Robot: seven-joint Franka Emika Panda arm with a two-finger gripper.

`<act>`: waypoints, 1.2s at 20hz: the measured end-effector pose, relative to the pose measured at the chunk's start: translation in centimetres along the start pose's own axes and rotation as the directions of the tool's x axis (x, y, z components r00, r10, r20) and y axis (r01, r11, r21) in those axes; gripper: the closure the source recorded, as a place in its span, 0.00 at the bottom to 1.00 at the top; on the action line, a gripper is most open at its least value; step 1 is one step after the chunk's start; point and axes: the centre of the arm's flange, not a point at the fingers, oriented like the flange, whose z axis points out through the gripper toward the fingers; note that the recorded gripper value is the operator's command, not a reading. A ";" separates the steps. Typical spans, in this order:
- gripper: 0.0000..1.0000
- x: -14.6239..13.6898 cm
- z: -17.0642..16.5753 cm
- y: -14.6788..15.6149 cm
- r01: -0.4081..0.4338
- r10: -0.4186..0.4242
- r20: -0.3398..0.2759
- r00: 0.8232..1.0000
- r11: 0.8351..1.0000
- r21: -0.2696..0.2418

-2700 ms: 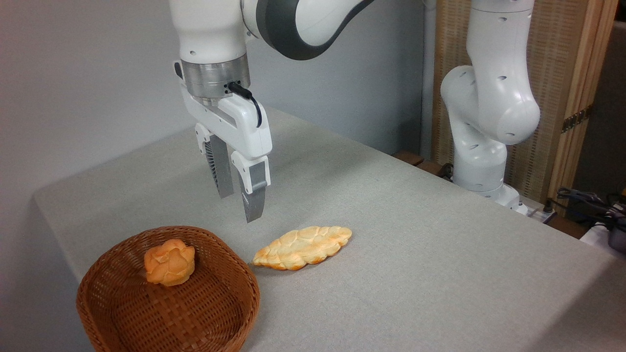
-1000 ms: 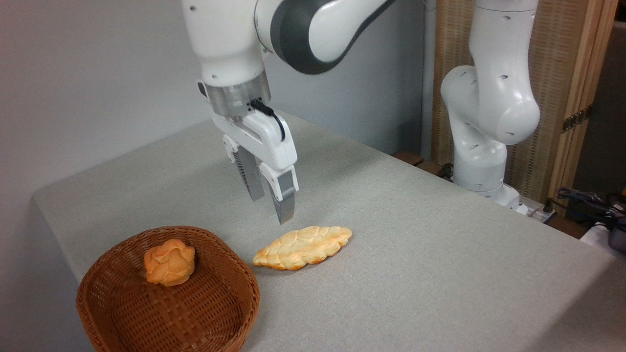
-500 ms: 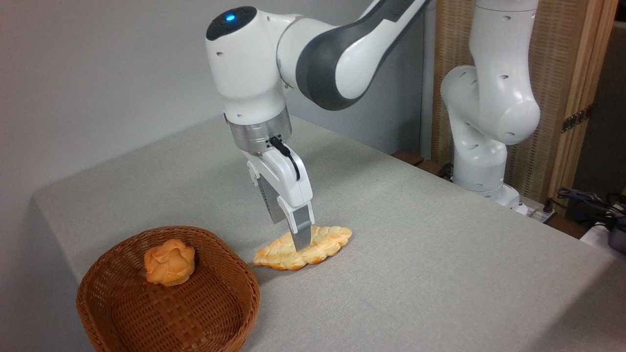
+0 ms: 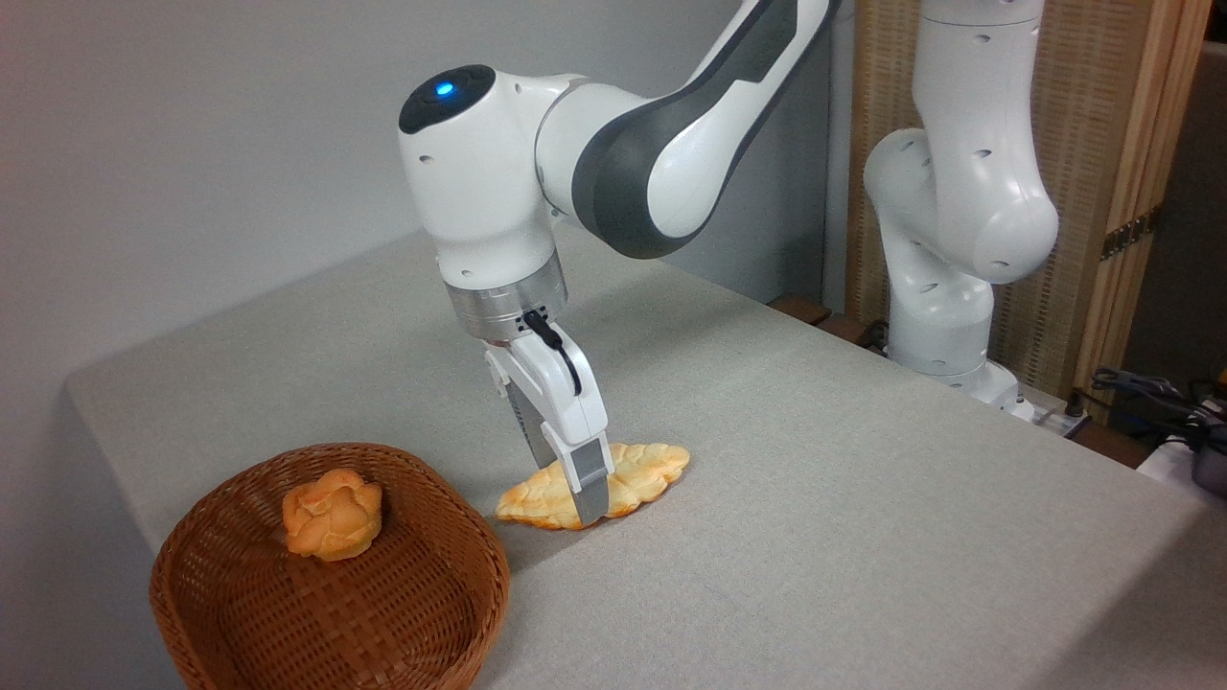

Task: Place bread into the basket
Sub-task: 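Close the gripper on the middle of the golden loaf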

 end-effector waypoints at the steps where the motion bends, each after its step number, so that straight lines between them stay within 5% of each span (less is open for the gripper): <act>1: 0.00 0.1 0.1 0.0 -0.001 0.001 0.002 1.000 1.000 -0.001; 7: 0.02 0.2 0.5 0.0 -0.002 0.002 0.009 1.000 1.000 -0.005; 10: 0.49 0.3 1.0 -0.1 -0.001 0.001 0.017 1.000 1.000 -0.011; 11: 0.58 0.3 1.1 -0.1 -0.001 0.001 0.020 1.000 1.000 -0.012; 24: 0.58 0.3 0.7 -0.2 -0.001 0.002 0.015 1.000 1.000 -0.008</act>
